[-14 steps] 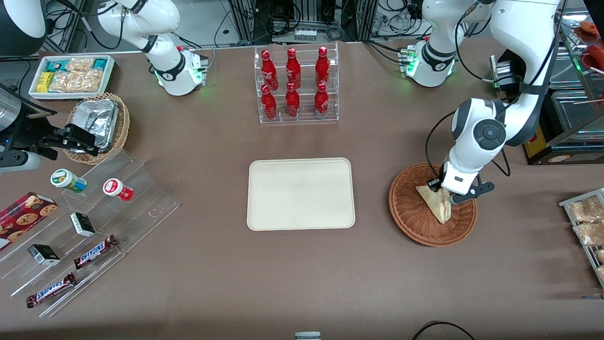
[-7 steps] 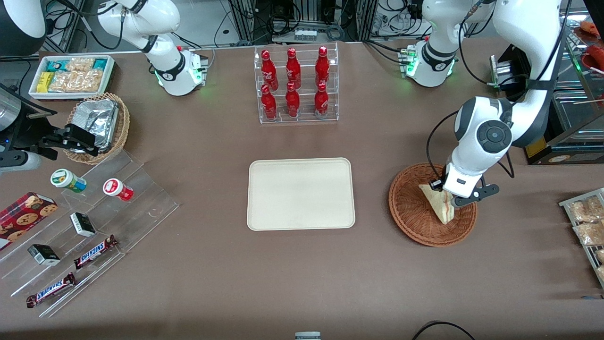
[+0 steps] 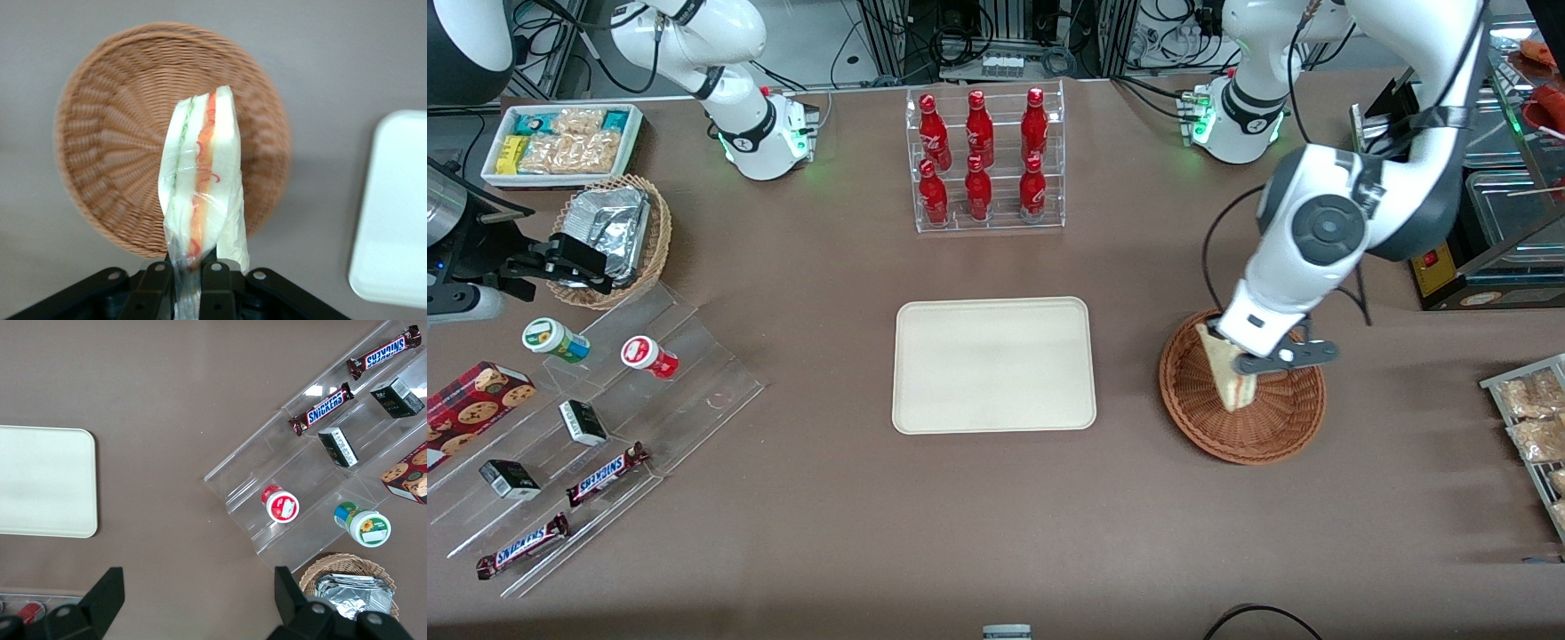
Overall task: Place sandwich from basket to tray
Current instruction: 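Lift the sandwich and carry it with the left gripper over the cream tray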
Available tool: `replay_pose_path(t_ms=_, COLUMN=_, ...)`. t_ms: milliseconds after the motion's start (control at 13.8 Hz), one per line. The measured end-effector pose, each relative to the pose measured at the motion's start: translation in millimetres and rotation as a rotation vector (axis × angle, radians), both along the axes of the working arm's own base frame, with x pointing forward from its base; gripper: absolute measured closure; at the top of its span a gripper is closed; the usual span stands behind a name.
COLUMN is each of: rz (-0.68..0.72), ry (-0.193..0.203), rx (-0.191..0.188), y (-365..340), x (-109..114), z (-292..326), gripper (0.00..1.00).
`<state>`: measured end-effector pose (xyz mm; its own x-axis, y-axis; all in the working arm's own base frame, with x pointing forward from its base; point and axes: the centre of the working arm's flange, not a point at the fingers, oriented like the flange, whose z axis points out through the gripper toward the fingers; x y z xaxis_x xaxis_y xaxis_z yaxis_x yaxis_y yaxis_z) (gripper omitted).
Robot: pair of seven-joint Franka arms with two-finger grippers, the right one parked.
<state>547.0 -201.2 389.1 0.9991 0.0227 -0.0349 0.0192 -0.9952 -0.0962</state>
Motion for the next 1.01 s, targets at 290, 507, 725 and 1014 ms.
replay_pose_path(t_ms=290, rz=-0.158, ry=0.003, rx=-0.032, y=-70.3, x=-23.1, z=3.1, gripper=0.86)
replay_pose_path(t_ms=507, rz=-0.173, ry=-0.02, rx=-0.036, y=-113.8, x=-31.2, z=5.7, gripper=0.86)
replay_pose_path(t_ms=725, rz=-0.127, ry=-0.042, rx=-0.002, y=-162.1, x=-45.9, z=-6.3, gripper=0.86)
replay_pose_path(t_ms=1014, rz=-0.019, ry=-0.015, rx=0.016, y=-202.2, x=-41.3, z=-13.1, gripper=0.86)
